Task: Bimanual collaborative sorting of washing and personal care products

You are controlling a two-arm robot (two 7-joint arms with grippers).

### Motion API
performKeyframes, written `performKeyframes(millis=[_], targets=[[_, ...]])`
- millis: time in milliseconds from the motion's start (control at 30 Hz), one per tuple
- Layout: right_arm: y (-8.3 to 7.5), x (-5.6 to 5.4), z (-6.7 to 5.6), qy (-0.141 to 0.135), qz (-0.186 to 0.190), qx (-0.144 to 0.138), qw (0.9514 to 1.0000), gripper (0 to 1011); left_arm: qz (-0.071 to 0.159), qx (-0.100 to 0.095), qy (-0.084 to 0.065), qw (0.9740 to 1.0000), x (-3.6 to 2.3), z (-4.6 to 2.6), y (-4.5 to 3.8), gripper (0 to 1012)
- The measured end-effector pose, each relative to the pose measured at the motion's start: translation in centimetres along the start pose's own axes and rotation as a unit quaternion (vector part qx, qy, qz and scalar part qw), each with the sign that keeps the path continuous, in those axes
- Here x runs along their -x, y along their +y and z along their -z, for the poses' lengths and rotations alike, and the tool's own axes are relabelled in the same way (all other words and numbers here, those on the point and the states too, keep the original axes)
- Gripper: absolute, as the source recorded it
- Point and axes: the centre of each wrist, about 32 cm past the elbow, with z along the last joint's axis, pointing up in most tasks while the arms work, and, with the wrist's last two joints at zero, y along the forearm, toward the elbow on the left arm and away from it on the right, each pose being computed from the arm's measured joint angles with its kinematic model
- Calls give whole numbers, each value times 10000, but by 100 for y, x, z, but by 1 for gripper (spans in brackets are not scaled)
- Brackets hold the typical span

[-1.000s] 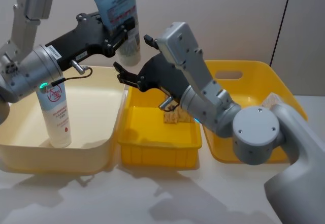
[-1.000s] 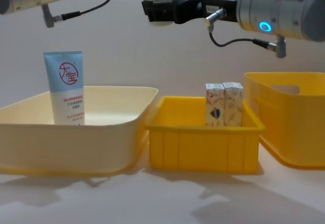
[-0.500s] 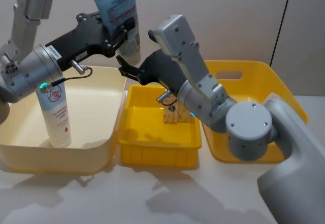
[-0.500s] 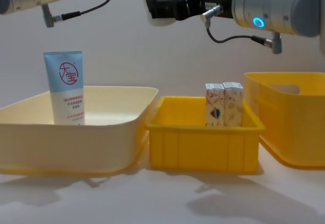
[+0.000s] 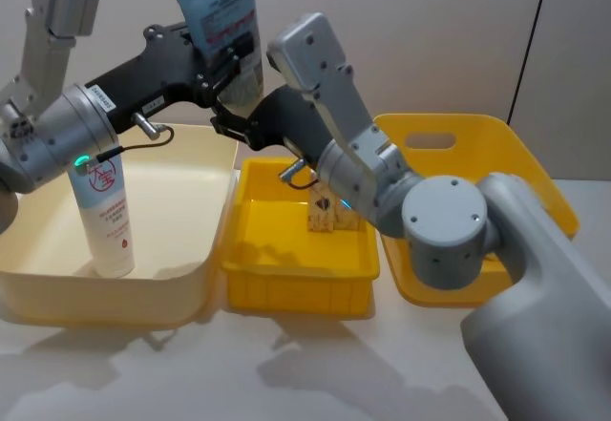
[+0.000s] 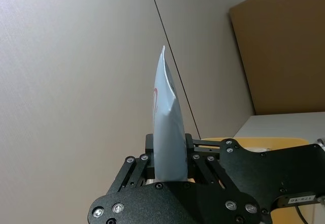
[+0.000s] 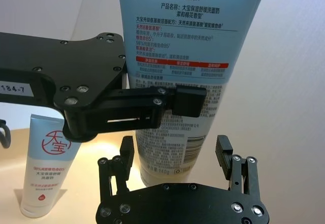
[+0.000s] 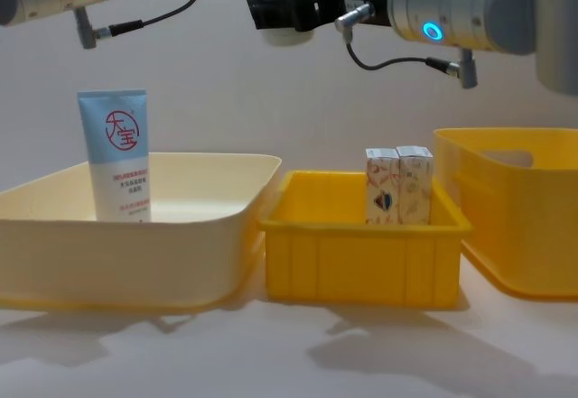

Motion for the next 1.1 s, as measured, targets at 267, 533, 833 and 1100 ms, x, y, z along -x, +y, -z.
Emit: performKeyframes(millis=[267,533,833,1100], targets=[[60,22,-22,3,27,54,10000,1001,0,0,0,10000,0,0,0,291],[94,37,-33,7,41,84,10000,1001,0,0,0,10000,0,0,0,292],[111,44,-42,6,46,97,9999,978,0,0,0,10000,0,0,0,292],[121,48,-46,9,46,104,9999,763,0,1,0,10000,0,0,0,292]])
